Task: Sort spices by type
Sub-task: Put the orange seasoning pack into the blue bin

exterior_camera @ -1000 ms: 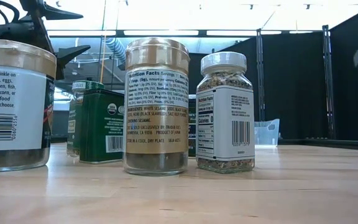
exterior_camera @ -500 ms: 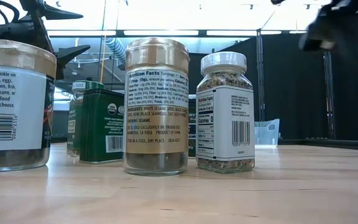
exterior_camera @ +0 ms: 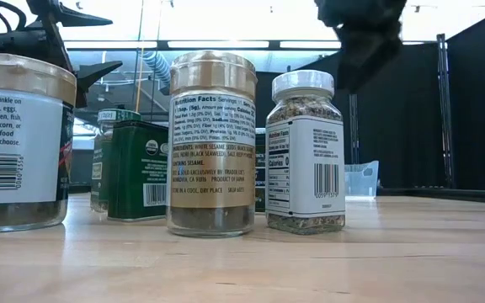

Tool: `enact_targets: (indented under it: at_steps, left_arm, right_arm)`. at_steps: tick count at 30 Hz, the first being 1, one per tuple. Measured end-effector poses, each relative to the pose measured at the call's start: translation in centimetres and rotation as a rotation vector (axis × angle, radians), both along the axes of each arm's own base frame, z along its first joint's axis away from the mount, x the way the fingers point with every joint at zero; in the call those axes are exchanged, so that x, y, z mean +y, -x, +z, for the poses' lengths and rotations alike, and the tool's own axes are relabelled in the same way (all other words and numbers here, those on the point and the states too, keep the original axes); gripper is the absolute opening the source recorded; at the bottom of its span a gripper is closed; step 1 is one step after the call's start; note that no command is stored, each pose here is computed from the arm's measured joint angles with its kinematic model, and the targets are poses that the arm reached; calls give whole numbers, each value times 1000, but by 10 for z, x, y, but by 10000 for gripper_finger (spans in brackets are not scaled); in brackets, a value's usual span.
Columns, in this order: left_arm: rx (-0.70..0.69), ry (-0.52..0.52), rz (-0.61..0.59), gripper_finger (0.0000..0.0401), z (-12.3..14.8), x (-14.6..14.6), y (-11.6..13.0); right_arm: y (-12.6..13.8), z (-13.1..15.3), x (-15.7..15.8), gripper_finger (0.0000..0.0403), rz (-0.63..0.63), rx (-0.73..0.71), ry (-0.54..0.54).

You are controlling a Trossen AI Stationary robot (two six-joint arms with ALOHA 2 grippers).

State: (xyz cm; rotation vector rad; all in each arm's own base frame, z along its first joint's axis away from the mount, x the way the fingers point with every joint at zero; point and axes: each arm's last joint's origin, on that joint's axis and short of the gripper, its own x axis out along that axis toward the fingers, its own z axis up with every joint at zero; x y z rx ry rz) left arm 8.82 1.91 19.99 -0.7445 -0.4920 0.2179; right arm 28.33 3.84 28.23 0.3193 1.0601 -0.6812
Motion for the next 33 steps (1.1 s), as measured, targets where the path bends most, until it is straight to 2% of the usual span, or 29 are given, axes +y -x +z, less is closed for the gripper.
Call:
enact_targets:
  at_steps: [7,13,18,24,27,33]
  left_arm:
    - [-1,1,0,329,0,0,0]
    - [-1,2,-1,329,0,0,0]
    - [-1,2,-1,329,0,0,0]
    - [-1,2,-1,329,0,0,0]
    - [0,2,-1,329,0,0,0]
    - [0,2,-1,329,0,0,0]
  right_arm:
    - [-21,-12,-58,211,-94,-1,24]
    - [-45,-33,-98,236,-85,-70,-100]
    - [-59,-57,-117,285,-107,-57,-115]
    - [-67,-83,-137,344,-202,-49,-179]
    - [-68,-96,-147,357,-267,-32,-207]
    - [-78,-117,-155,366,-267,-59,-255]
